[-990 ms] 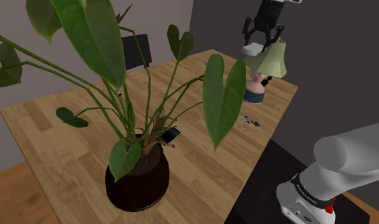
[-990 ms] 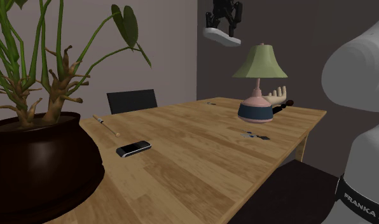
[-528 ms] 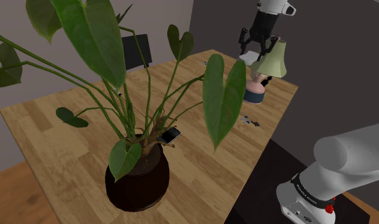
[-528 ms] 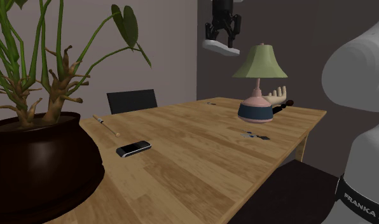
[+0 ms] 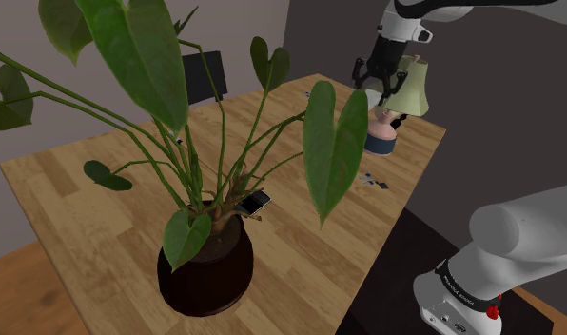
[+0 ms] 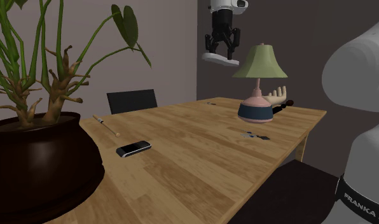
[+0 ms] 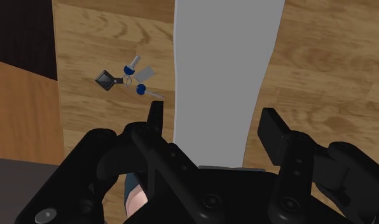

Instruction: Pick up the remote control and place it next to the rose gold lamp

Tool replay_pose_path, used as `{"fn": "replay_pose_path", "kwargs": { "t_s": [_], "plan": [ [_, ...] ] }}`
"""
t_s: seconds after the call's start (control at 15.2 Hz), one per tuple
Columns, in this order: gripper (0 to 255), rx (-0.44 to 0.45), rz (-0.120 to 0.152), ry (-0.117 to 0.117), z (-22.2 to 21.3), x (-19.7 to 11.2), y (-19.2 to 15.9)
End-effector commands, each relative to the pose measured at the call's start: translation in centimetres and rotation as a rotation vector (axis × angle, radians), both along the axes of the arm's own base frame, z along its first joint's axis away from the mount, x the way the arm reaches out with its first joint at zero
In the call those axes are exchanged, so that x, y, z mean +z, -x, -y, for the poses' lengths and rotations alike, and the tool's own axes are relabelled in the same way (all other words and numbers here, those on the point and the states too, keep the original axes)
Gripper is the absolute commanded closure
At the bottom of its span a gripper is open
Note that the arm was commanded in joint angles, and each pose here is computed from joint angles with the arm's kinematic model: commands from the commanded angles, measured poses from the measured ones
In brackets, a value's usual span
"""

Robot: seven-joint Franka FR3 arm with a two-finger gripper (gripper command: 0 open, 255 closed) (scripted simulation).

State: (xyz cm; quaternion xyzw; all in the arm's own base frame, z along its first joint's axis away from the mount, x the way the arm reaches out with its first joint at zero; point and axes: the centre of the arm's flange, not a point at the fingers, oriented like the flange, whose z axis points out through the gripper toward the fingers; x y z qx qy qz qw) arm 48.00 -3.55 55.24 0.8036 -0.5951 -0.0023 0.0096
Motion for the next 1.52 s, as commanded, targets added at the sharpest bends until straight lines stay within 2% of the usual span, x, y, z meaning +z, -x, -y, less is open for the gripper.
{"fn": "replay_pose_path", "kwargs": {
  "t_s": [0.0, 1.45],
  "plan": [
    [255, 0.000, 0.001, 0.000, 0.0, -1.0, 0.0],
    [255, 0.000, 0.001, 0.000, 0.0, -12.6, 0.0]
  ]
}}
